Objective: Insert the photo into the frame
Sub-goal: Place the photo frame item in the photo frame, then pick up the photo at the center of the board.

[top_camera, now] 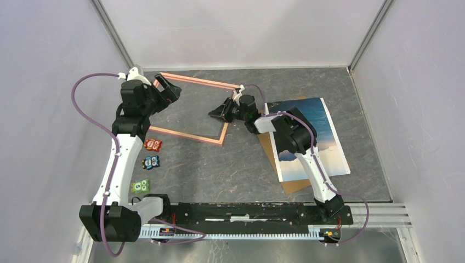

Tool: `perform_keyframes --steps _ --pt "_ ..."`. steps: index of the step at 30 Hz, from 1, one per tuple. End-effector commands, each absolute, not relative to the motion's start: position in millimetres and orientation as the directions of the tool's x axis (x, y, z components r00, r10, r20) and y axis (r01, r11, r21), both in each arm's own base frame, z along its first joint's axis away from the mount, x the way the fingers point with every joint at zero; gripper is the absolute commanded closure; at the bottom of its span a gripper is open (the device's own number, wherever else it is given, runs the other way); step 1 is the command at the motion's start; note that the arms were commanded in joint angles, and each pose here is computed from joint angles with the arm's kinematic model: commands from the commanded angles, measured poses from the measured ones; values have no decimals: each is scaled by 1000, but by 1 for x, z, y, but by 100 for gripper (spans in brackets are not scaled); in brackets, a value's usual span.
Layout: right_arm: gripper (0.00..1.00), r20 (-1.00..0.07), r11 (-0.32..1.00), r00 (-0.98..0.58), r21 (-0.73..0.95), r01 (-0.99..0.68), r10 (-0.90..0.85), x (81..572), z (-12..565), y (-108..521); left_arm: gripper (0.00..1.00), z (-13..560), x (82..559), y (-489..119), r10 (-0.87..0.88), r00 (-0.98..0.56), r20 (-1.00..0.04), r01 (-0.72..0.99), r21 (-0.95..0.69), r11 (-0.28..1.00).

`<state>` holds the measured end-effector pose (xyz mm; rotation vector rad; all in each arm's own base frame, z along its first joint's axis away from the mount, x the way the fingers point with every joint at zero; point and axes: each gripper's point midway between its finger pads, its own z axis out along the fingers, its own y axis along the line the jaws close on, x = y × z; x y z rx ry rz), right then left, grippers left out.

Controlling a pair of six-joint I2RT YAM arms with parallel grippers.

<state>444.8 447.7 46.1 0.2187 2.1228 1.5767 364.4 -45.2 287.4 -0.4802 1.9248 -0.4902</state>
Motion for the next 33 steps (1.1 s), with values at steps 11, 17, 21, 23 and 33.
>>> perform_keyframes --steps 11,17,21,23,33 --pt "31 -494 582 -813 774 -249 308 455 55 421 0 301 369 -55 -551 -347 -759 -57 -569 820" --pt "21 -540 622 -788 735 -270 295 454 68 409 0 301 369 -55 -551 -348 -758 -55 -570 820" --pt "19 -575 659 -770 697 -283 277 452 73 396 0 299 370 -55 -551 -352 -757 -59 -570 820" --pt "19 -602 682 -752 670 -293 269 452 76 386 0 299 370 -56 -551 -353 -756 -56 -571 819" --pt "22 -733 776 -660 511 -370 167 463 104 348 0 298 370 -60 -556 -368 -745 -48 -582 812"
